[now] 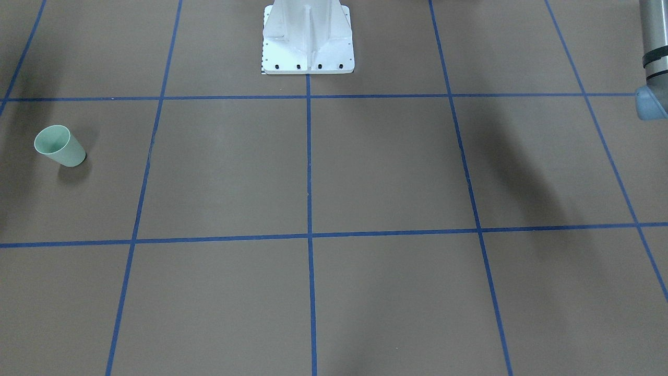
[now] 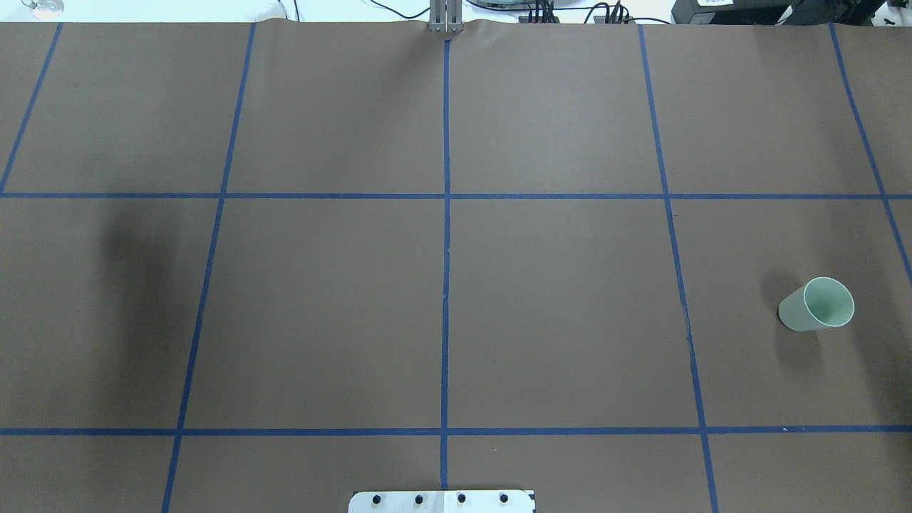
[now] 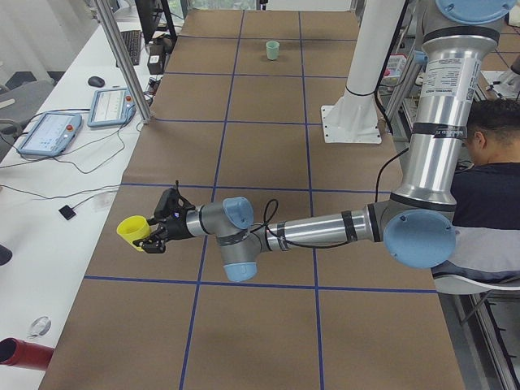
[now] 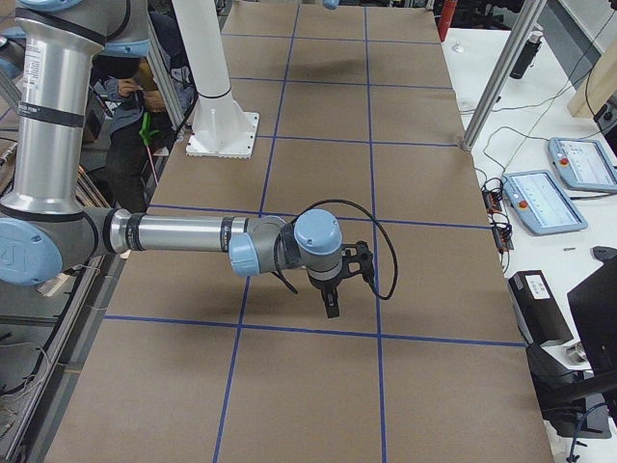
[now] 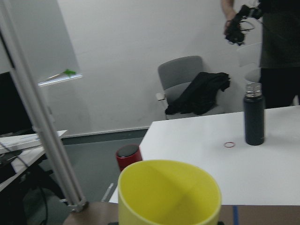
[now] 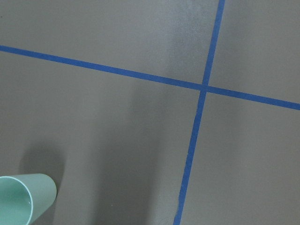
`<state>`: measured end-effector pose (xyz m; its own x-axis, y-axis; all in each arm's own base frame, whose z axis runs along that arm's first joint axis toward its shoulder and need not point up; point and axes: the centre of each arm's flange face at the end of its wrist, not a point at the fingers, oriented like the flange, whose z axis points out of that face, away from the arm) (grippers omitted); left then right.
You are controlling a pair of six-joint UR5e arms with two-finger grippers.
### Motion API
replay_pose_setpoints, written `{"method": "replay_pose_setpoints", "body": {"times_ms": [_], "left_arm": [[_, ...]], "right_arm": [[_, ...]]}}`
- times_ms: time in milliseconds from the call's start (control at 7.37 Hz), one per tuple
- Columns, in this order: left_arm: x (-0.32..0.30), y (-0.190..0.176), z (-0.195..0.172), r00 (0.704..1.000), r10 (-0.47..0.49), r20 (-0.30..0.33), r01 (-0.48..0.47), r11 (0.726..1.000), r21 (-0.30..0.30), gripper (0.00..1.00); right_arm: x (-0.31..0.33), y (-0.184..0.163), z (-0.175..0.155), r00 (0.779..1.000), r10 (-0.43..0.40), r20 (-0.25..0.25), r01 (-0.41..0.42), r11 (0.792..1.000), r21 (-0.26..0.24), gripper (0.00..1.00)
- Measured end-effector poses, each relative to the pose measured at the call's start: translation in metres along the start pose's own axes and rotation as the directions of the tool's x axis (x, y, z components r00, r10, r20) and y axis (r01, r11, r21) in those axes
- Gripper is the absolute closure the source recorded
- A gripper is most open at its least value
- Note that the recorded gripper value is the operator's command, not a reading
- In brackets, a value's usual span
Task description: Transfer and stack yellow cup on green cup
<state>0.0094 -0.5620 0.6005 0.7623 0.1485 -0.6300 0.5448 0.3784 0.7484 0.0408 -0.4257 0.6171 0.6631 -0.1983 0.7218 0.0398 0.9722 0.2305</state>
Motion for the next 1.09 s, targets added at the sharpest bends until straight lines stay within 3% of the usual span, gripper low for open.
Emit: {"method": "replay_pose_setpoints", "body": {"times_ms": [136, 271, 543, 678, 814, 950, 1085], "left_arm": [[0.014, -0.013, -0.012, 0.993, 0.019, -0.118, -0.016, 1.000, 0.027, 0.90], [0.033, -0.027, -0.026, 0.972, 0.047, -0.229, -0.035, 0.998, 0.057, 1.00], [0.068, -0.045, -0.049, 0.911, 0.097, -0.402, -0.078, 0.995, 0.063, 1.00], [0.082, -0.050, -0.056, 0.875, 0.115, -0.471, -0.104, 0.993, 0.049, 0.83], [0.099, -0.055, -0.061, 0.814, 0.156, -0.560, -0.166, 0.986, 0.034, 0.85], [0.117, -0.061, -0.064, 0.724, 0.227, -0.651, -0.261, 0.964, 0.045, 0.94], [0.128, -0.063, -0.067, 0.640, 0.274, -0.717, -0.334, 0.941, 0.062, 0.96]], "right_arm": [[-0.003, -0.003, -0.002, 1.000, 0.021, 0.001, -0.021, 1.000, 0.006, 0.00], [-0.008, -0.007, -0.007, 0.999, 0.045, 0.003, -0.045, 0.999, 0.017, 0.00], [-0.015, -0.011, -0.013, 0.998, 0.057, 0.005, -0.057, 0.998, 0.031, 0.00], [-0.017, -0.011, -0.015, 0.998, 0.059, 0.009, -0.059, 0.998, 0.033, 0.00], [-0.018, -0.012, -0.015, 0.998, 0.060, 0.016, -0.060, 0.998, 0.034, 0.00], [-0.020, -0.012, -0.016, 0.998, 0.060, 0.025, -0.061, 0.998, 0.035, 0.00], [-0.021, -0.012, -0.017, 0.998, 0.059, 0.031, -0.060, 0.998, 0.036, 0.00]]}}
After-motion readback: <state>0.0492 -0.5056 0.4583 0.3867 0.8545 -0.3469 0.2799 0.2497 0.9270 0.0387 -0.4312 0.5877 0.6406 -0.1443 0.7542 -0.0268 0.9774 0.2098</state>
